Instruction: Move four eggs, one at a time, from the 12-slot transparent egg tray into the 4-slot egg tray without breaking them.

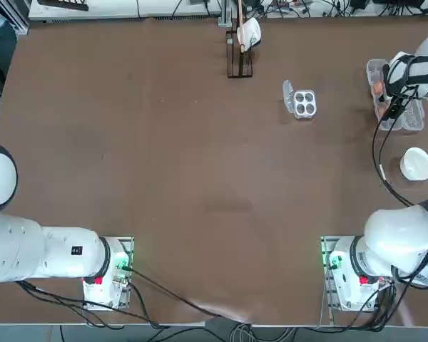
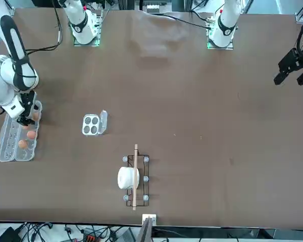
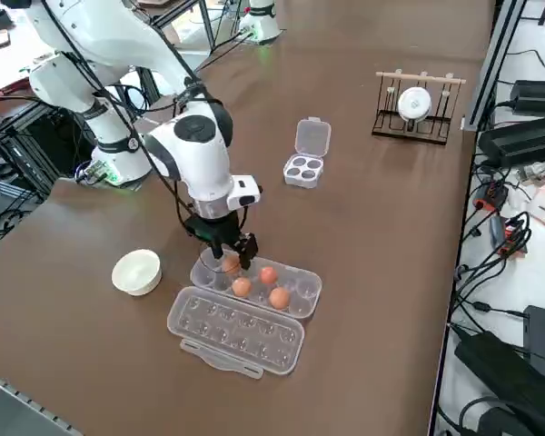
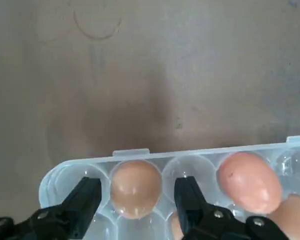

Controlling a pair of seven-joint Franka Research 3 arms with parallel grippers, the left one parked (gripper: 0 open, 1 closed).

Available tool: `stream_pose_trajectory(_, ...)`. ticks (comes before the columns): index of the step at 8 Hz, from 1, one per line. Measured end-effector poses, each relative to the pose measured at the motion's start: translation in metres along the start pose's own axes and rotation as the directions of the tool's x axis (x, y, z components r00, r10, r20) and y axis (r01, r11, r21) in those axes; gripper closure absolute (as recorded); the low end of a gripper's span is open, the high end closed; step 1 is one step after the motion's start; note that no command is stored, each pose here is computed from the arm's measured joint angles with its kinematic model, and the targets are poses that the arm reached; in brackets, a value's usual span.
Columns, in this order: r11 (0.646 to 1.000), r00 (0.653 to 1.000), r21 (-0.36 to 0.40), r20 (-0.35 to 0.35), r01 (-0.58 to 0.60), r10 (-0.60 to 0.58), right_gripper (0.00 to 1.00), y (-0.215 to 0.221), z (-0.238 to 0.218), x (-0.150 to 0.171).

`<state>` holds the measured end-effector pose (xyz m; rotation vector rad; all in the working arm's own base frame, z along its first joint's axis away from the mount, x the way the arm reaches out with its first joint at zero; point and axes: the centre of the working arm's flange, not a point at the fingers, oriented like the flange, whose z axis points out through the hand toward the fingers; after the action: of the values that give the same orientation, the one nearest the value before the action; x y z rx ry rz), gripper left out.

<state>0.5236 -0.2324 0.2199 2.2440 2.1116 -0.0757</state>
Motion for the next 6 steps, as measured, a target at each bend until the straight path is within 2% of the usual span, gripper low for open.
stream_pose_trajectory(5, 1.0, 1.0, 0.01, -0.004, -0.002, 0.002, 0.18, -0.0006, 0.0079, -0.0016)
stream_pose_trajectory(6, 1.0, 1.0, 0.012, -0.005, -0.002, 0.002, 0.23, -0.0008, 0.0091, -0.0016)
